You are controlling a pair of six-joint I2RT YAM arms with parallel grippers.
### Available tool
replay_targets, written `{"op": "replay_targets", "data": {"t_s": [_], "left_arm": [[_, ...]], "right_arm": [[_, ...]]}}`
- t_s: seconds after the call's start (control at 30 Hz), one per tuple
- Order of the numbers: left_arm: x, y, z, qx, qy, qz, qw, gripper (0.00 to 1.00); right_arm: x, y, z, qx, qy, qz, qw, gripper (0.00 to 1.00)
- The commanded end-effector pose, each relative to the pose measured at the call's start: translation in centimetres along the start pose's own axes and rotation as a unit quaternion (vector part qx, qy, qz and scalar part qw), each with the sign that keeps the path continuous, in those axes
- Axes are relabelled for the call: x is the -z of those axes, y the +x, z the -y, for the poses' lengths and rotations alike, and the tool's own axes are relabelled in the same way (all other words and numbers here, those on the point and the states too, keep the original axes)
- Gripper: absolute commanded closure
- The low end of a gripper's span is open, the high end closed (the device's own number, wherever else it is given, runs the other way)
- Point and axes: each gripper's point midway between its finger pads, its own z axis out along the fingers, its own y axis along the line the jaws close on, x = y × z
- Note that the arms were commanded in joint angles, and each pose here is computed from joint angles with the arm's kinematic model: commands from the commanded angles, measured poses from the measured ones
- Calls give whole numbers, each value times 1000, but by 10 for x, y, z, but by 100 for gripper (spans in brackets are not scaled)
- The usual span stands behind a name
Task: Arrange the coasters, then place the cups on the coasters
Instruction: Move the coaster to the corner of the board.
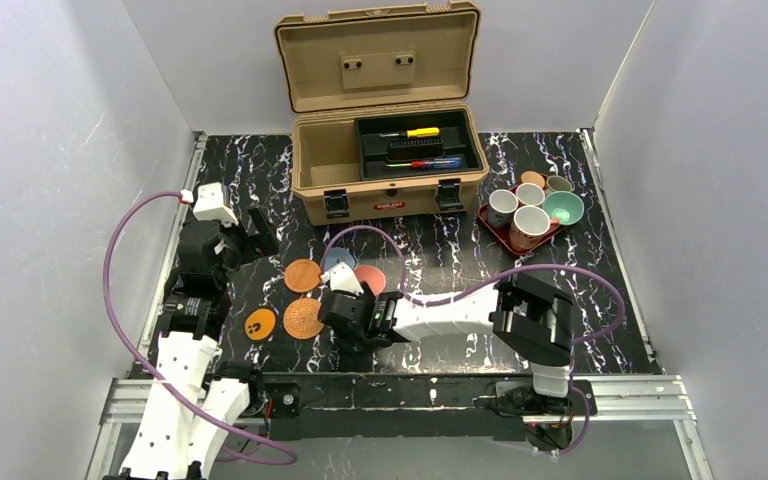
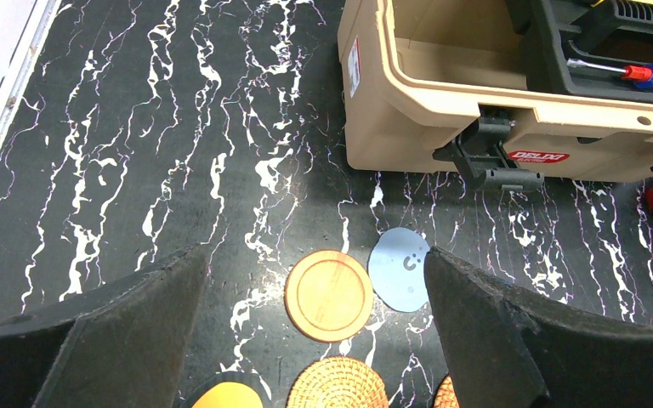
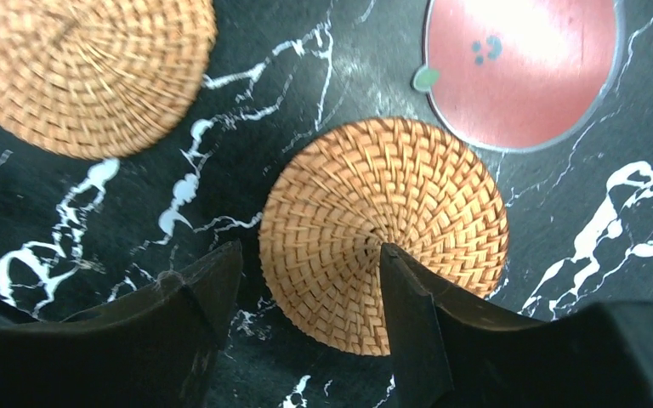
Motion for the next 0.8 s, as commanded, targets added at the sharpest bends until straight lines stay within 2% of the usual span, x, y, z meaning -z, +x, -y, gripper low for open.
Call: {"op": "replay_targets", "data": {"t_s": [0.0, 0.27, 0.77], "left_arm": [[0, -4, -1, -5, -3, 7, 1000, 2], [0, -4, -2, -6, -6, 6, 1000, 2], [1, -4, -7, -1, -22, 7, 1000, 2]], "right_arm": [[-7, 16, 6, -9, 7, -17, 1000, 33], [-7, 45, 18, -10, 14, -52, 998, 35], [40, 111, 93, -46, 99, -107, 988, 36]]}}
